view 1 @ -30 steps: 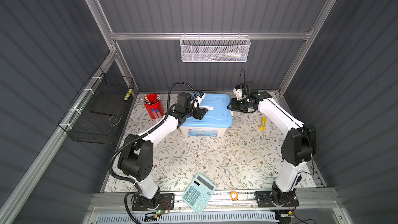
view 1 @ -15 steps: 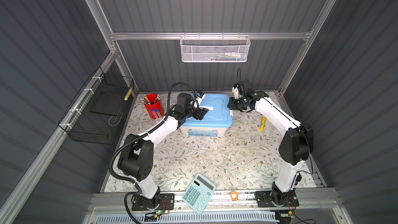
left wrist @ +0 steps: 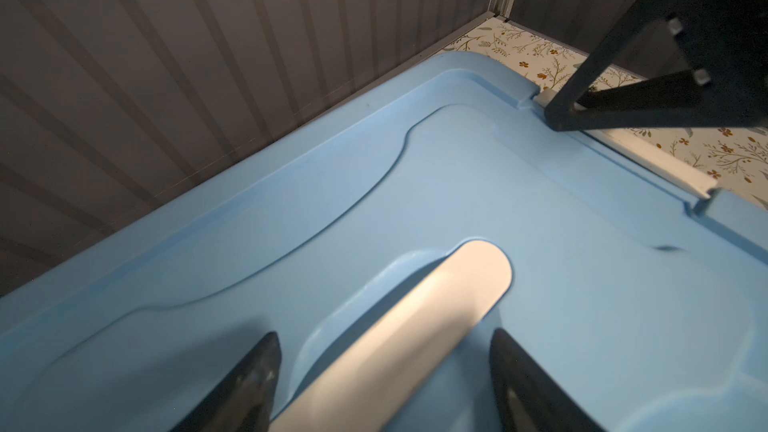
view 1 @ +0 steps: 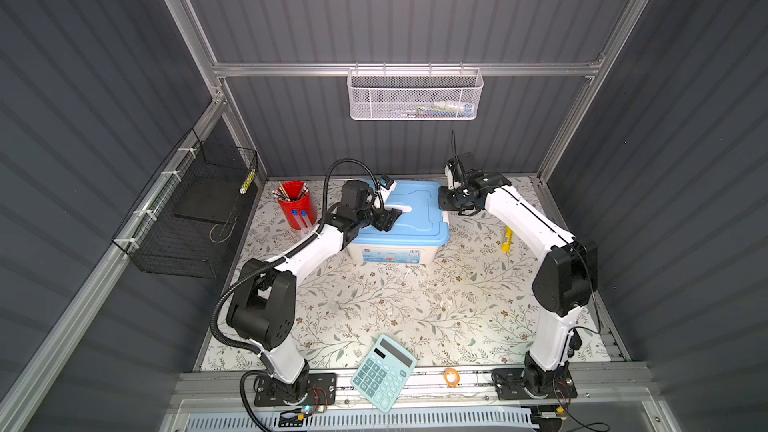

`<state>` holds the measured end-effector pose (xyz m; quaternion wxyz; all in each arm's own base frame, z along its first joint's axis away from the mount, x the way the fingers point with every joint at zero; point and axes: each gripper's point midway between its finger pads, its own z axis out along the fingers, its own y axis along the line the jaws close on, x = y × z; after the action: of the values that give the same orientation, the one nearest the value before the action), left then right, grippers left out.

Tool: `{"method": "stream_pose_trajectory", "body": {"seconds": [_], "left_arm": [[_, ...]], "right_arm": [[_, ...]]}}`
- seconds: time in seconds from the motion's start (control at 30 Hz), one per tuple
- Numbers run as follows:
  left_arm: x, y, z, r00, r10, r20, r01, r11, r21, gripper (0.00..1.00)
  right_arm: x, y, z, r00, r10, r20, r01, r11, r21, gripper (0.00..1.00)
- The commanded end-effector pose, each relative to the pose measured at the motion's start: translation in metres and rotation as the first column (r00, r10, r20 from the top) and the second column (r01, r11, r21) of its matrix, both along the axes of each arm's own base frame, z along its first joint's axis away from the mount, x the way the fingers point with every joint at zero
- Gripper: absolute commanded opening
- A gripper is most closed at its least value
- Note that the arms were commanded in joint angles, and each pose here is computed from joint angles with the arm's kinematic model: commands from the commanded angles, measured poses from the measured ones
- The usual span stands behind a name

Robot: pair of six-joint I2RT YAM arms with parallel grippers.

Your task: Organize the chemistry lab equipment

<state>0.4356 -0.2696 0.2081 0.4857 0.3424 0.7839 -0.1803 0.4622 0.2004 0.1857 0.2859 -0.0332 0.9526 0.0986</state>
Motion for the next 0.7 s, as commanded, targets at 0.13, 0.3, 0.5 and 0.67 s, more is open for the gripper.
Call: {"method": "stream_pose_trajectory", "body": {"seconds": [0.13,0.3,0.5,0.67], "left_arm": [[-0.009,-0.002,0.012,1.000,-0.020,0.007,0.020,1.000,-0.009,0.79],[-0.010,0.003,0.042,0.999,-0.002,0.044,0.004,0.999,-0.050,0.83],[-0.018,0.016,0.096,0.995,0.016,0.097,0.000,0.987,-0.159,0.85],[-0.016,0.051,0.125,0.992,0.089,0.086,-0.067,0.970,-0.233,0.86]], "right_arm": [[-0.050,-0.033,-0.094,0.946,-0.048,-0.321,-0.026,0.974,-0.225,0.29],[-0.046,-0.027,-0.083,0.953,-0.032,-0.300,-0.027,0.982,-0.189,0.35],[-0.039,-0.018,-0.057,0.969,0.003,-0.246,-0.032,0.993,-0.112,0.41],[-0.034,-0.019,-0.022,0.985,0.020,-0.169,-0.039,0.993,-0.110,0.52]]}}
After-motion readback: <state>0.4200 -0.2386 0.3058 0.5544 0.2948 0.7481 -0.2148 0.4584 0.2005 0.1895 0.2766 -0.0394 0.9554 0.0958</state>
